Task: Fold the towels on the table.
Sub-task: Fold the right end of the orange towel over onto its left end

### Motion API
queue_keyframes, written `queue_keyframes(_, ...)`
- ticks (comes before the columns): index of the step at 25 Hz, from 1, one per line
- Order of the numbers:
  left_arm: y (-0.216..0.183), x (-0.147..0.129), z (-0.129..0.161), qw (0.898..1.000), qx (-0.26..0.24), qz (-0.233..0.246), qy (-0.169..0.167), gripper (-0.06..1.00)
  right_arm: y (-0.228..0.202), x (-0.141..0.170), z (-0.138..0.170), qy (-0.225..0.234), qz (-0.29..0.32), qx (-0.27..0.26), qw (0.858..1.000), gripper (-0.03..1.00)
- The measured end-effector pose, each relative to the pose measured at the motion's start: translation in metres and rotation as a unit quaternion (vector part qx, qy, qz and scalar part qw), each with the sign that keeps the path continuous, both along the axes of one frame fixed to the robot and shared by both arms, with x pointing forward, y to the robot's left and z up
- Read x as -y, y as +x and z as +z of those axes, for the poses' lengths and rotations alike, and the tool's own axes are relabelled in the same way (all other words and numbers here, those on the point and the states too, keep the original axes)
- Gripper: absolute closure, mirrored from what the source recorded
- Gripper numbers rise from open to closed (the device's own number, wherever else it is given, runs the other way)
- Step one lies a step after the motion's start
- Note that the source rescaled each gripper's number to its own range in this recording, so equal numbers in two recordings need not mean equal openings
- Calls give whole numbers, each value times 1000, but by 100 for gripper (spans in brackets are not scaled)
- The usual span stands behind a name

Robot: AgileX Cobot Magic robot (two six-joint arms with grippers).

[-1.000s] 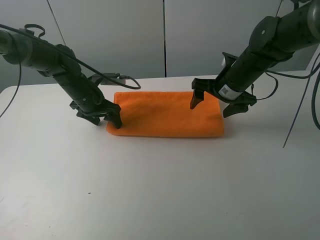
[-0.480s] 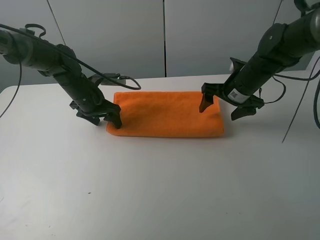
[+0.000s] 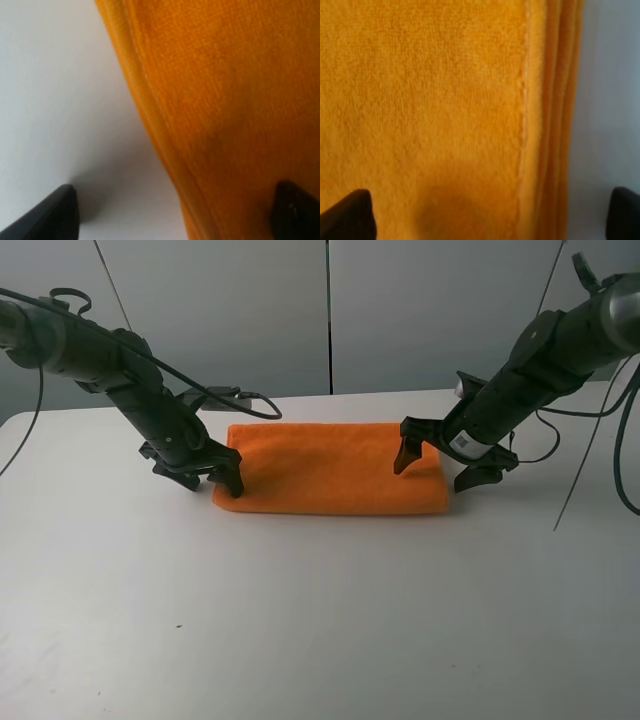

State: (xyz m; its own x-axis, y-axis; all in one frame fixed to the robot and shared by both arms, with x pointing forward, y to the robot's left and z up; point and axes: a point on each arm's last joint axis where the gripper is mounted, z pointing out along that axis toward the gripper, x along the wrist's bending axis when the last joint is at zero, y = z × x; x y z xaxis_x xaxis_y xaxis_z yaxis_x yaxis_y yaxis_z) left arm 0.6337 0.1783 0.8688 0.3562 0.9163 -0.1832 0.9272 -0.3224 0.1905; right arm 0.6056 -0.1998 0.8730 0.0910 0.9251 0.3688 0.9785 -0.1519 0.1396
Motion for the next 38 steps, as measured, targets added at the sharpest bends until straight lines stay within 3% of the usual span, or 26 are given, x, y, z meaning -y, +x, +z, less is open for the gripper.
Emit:
queue_keyframes(16,0,0,0,1000,-1,3,-3,-5,6,-16,-1,104,-4,18,994,-3)
queue_keyframes(33,0,1,0,1000,-2,3,-3,-5,8,-20,2,126,-2,36,991,-3)
queue_keyframes(35,0,1,0,1000,-2,3,-3,-5,8,-20,2,126,-2,36,991,7)
queue_keyframes(36,0,1,0,1000,-2,3,-3,-5,8,-20,2,126,-2,36,991,19)
queue_keyframes(38,0,1,0,1000,-2,3,-3,-5,8,-20,2,126,-1,36,991,57)
